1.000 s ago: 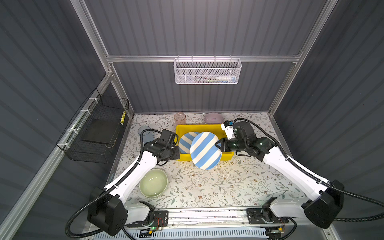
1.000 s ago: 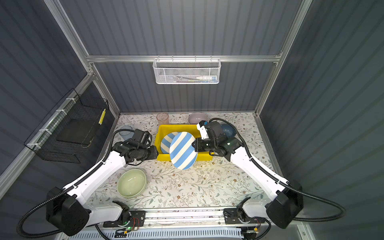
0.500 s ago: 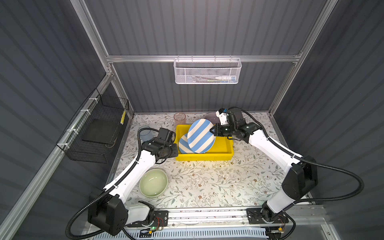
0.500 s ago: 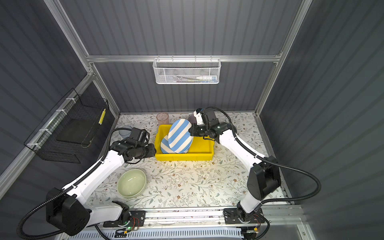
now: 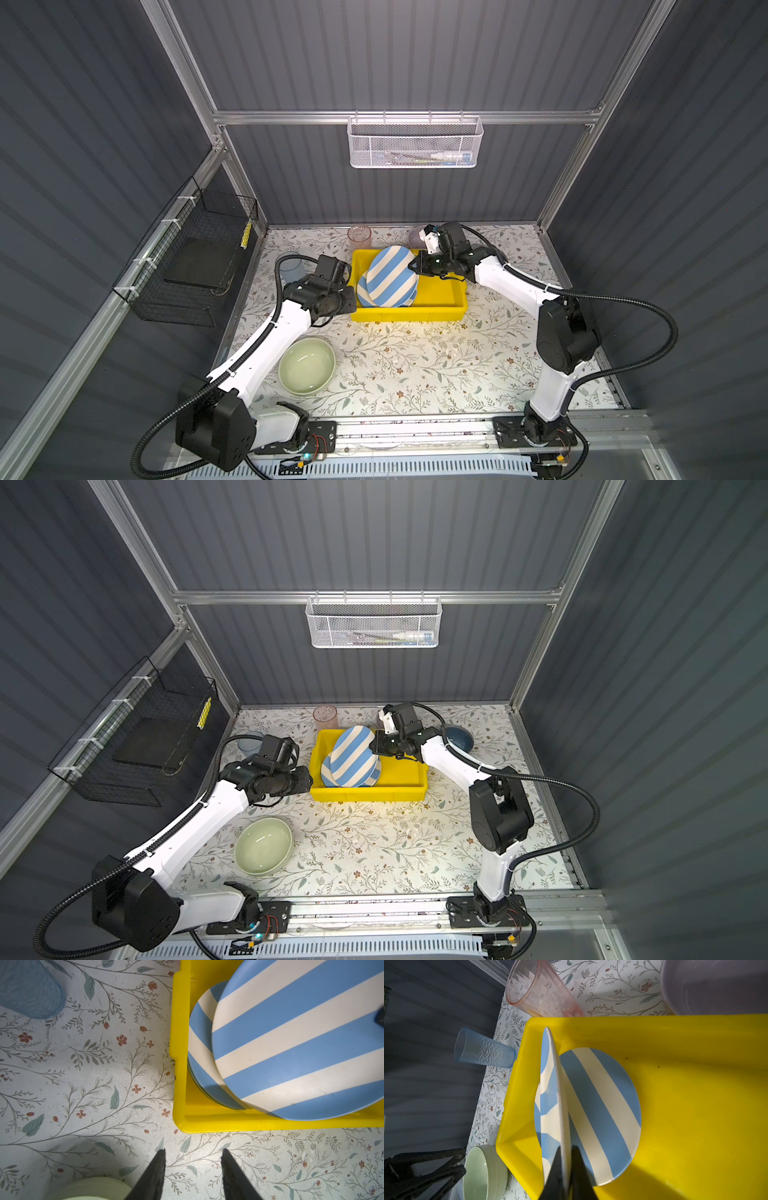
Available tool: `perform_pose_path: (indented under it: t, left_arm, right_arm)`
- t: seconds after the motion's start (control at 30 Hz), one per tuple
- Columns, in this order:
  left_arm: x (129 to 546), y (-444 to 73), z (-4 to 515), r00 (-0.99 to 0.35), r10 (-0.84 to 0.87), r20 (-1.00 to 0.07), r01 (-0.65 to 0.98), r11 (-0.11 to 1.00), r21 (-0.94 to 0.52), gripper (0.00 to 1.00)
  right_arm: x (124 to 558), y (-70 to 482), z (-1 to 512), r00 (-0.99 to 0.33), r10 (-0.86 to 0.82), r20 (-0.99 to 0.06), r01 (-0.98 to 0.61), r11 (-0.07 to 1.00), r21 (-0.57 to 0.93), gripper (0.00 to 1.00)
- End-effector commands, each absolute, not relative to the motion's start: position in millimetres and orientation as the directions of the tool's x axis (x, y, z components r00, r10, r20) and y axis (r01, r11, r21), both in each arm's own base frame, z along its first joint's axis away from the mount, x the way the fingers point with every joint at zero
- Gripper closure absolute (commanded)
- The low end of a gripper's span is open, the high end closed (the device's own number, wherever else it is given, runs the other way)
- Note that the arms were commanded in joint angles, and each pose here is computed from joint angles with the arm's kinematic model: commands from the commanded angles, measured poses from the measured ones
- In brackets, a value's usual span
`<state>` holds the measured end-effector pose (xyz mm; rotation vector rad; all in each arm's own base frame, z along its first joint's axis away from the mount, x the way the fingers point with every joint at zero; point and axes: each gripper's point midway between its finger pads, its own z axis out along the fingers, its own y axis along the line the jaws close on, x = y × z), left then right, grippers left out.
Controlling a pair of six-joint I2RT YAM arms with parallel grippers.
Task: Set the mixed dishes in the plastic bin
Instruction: 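Lift the striped plate with the right gripper and carry it over the bin, then lower the striped plate flat onto the stack and open the right gripper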
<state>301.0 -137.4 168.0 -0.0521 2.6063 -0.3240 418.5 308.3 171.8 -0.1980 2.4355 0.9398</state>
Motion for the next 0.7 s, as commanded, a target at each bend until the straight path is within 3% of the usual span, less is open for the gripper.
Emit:
perform_pose_path:
  t: [0.0, 0.4, 0.67]
  left_arm:
    - [303, -137, 166, -0.861, -0.08, -0.503, 0.045, 0.972, -0.231, 0.55]
    - [326, -140, 136, -0.888, -0.048, -0.458, 0.033, 0.985, -0.167, 0.62]
    - [338, -143, 111, -0.906, -0.035, -0.421, 0.036, 0.987, -0.158, 0.71]
  right_arm:
    - [425, 319, 189, -0.836, 0.065, -0.544, -0.352, 0.698, 0.624, 0.99]
    - [419, 318, 162, -0.862, 0.064, -0.502, -0.317, 0.705, 0.634, 0.96]
    - [413, 311, 145, -0.876, 0.057, -0.478, -0.291, 0.729, 0.62, 0.87]
